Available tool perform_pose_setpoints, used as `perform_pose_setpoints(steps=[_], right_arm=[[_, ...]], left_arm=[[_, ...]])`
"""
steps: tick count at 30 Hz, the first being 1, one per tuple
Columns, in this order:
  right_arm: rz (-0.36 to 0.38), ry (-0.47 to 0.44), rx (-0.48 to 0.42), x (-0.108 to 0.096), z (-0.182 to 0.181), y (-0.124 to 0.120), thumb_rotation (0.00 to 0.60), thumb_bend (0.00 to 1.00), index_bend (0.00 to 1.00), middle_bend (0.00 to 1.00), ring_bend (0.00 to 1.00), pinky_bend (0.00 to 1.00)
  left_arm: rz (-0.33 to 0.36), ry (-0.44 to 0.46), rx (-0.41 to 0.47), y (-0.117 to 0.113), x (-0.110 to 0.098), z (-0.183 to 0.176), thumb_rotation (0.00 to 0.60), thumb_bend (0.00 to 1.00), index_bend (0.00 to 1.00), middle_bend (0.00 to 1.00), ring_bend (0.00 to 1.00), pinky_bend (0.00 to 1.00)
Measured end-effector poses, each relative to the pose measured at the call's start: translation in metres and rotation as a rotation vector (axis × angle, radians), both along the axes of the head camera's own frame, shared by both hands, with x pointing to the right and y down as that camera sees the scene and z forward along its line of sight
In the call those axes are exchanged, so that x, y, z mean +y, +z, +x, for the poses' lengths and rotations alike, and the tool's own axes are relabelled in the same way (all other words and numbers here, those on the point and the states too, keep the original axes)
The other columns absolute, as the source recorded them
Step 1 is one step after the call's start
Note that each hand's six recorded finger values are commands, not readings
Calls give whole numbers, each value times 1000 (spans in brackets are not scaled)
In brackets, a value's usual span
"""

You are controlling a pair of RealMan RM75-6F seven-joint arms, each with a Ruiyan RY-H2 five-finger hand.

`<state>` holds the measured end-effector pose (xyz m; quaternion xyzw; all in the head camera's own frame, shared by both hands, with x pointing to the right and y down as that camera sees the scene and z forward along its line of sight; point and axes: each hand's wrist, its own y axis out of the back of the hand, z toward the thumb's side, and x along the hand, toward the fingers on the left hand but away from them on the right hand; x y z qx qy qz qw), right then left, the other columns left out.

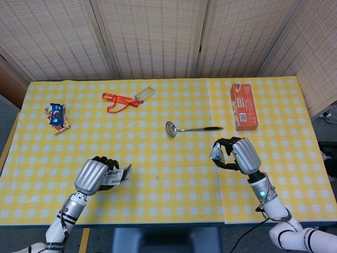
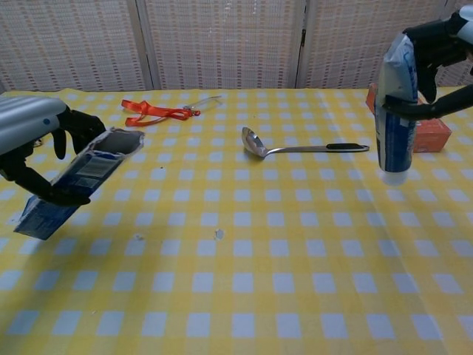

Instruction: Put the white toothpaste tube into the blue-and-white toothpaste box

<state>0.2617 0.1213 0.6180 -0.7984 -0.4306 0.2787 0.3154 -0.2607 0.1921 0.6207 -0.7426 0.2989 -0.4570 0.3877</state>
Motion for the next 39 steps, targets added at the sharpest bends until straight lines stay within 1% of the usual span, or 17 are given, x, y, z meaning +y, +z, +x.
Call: perform_pose_setpoints(steps=[3,6,7,9,10,12,13,16,19,23,28,34,39], right_arm=[[-38,20,-108,-3,-5,-2,600,388,832,743,719,643],[-93,48,-242,-7,-11,-4,600,387,832,743,719,643],[-119,62,-301,-9,-14,-4,600,387,832,743,719,643],[-159,81,-396,-13,-17,-7,600,387,832,743,720,643],[-185,91,-460,-15,-19,-9,600,387,832,743,719,643],[-223,101,-557,-19,-24,-15,600,386,832,743,719,643],[-247,105,-621,-21,-27,-20,600,387,832,743,719,643],[-305,98,-766,-24,-42,-33,600,387,832,743,718,643],[-359,71,-869,-25,-60,-45,600,387,832,743,718,643],[-403,42,-938,-29,-79,-52,600,387,832,742,717,643],[-418,19,-960,-31,-96,-53,600,388,832,742,717,643],[-420,10,-954,-31,-105,-53,600,387,832,743,715,643],[-422,14,-936,-34,-110,-50,600,387,832,743,716,643]], left_arm=[[-17,-37,98,-7,-1,9,600,201,490,574,458,502],[-57,-65,210,-14,1,22,600,202,490,574,462,514],[-67,-70,237,-16,2,25,600,202,489,574,463,517],[-77,-69,261,-18,4,30,600,201,490,574,464,519],[-78,-66,260,-18,5,31,600,201,490,574,465,520],[-84,-63,256,-17,7,33,600,201,491,578,468,521],[-89,-64,259,-16,8,33,600,201,492,580,469,523],[-120,-73,291,-12,10,39,600,200,493,583,472,525],[-155,-78,337,-7,14,49,600,198,495,583,472,524],[-190,-82,392,-3,16,61,600,196,497,583,472,525],[-248,-95,462,1,14,76,600,197,498,583,472,525],[-268,-96,473,5,9,83,600,196,498,583,472,525],[-261,-94,477,4,6,87,600,196,498,583,472,525]])
